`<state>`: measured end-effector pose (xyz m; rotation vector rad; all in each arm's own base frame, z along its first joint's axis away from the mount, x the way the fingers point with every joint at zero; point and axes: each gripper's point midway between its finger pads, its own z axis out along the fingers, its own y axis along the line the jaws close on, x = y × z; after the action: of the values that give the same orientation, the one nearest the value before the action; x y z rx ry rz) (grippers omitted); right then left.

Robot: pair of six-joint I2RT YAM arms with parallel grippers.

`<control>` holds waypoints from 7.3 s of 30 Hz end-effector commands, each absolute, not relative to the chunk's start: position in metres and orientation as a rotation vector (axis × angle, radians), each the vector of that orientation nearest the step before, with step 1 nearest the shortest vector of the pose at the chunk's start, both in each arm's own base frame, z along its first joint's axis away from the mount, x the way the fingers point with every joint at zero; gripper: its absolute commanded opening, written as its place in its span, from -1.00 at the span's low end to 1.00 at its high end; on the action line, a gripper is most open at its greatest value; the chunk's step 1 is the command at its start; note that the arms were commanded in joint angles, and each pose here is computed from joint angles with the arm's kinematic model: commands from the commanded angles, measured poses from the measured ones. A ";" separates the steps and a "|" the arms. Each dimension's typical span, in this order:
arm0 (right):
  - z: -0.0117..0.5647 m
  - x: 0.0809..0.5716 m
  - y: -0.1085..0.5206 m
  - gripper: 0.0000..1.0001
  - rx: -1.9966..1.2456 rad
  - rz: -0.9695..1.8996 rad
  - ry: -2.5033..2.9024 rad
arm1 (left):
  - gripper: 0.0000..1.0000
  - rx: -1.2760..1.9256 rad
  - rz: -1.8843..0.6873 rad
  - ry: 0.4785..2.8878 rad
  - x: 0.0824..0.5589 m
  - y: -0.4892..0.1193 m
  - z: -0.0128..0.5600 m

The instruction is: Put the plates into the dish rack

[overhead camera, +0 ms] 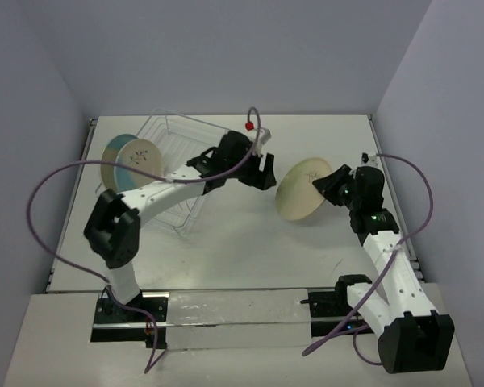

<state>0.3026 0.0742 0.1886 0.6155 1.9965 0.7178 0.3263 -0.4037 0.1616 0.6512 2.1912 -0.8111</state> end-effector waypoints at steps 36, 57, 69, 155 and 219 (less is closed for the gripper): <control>0.400 0.279 0.170 -1.00 -0.266 1.423 1.433 | -0.72 0.903 -1.371 1.562 0.272 -0.360 0.312; 0.357 0.338 0.155 0.61 -0.215 1.177 1.605 | -1.00 0.508 -1.053 1.498 0.314 -0.314 0.373; 0.347 0.362 0.136 0.99 -0.075 1.049 1.640 | -1.00 0.323 -0.885 1.483 0.330 -0.279 0.397; 0.266 0.361 0.036 0.99 0.192 0.693 1.807 | -1.00 0.220 -0.073 1.918 0.410 -0.074 0.271; 0.255 0.365 0.034 0.99 0.235 0.731 1.836 | -0.51 0.119 0.047 2.149 0.396 -0.113 0.194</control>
<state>0.3622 0.0347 0.2537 0.2450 1.8481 0.7170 0.4015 -0.1163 0.1935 0.2096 2.1526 0.0472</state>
